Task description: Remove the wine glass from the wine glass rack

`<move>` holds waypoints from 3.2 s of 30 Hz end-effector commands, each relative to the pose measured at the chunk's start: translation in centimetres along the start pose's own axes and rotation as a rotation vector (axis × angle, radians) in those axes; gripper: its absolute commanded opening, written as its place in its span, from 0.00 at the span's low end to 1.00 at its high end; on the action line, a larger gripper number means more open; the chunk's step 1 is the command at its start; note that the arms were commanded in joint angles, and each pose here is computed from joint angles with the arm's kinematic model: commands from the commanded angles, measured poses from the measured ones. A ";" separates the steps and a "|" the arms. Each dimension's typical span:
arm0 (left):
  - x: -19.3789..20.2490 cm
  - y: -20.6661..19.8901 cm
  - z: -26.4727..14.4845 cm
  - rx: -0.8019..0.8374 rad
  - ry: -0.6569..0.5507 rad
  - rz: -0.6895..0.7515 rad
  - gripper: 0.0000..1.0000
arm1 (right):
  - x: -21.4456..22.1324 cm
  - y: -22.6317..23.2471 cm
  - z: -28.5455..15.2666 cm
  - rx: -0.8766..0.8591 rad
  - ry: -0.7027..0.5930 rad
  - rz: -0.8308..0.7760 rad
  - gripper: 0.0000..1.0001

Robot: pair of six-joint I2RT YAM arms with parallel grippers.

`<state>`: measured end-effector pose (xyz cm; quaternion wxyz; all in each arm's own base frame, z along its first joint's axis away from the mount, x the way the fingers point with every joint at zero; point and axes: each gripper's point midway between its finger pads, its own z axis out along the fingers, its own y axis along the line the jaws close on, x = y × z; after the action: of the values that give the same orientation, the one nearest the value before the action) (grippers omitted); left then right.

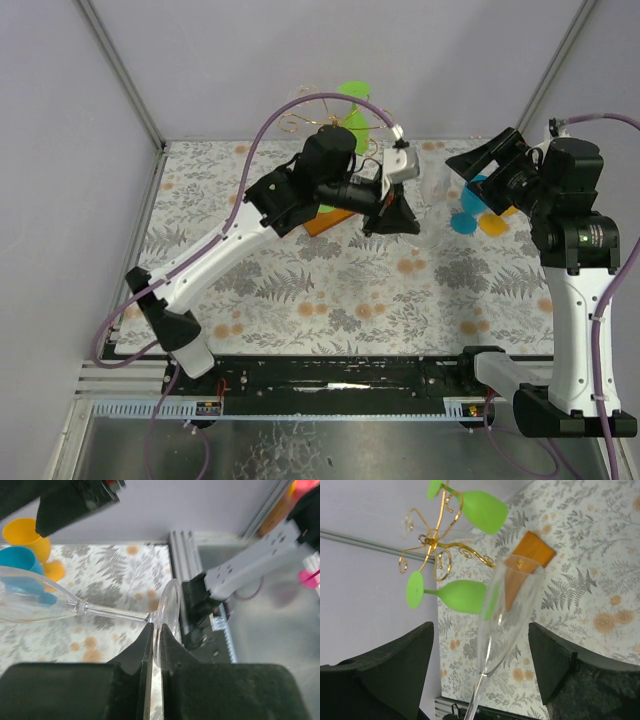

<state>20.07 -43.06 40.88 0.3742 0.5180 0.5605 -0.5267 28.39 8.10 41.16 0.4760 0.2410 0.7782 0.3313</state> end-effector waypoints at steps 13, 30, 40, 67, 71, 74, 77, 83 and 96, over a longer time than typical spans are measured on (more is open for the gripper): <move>9.4 1.9 -0.8 -0.171 0.322 0.891 0.00 | 5.0 -2.3 0.7 0.025 0.252 -0.021 0.86; 15.9 3.2 -0.9 -0.150 0.494 1.321 0.00 | 9.2 -7.6 3.5 0.111 0.438 -0.068 0.88; 17.1 2.9 -0.8 -0.109 0.512 1.383 0.00 | 9.8 -7.5 4.6 0.076 0.464 -0.040 0.88; 16.5 5.5 -0.4 -0.248 0.557 1.315 0.73 | 8.1 -9.0 4.5 0.182 0.436 -0.151 0.19; 14.4 6.4 -0.2 -0.362 0.485 1.174 0.97 | 3.9 -9.0 5.0 0.250 0.265 -0.240 0.18; 12.6 6.9 -0.1 -0.430 0.432 1.051 1.00 | 0.1 -7.8 6.2 0.224 0.090 -0.318 0.18; 10.3 7.2 -0.2 -0.493 0.371 0.927 1.00 | -2.8 -7.3 7.8 0.195 -0.060 -0.399 0.16; 6.2 6.1 -0.4 -0.529 0.262 0.700 1.00 | -4.4 -8.1 11.5 0.168 -0.140 -0.460 0.16; -7.9 3.6 -4.2 -0.537 -0.131 0.320 1.00 | -3.1 -10.7 16.1 0.220 -0.265 -0.682 0.20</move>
<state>24.45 -41.81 45.89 0.6276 0.5216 0.5213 -0.2495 41.42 3.08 25.75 0.5414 0.0914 0.8326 0.0732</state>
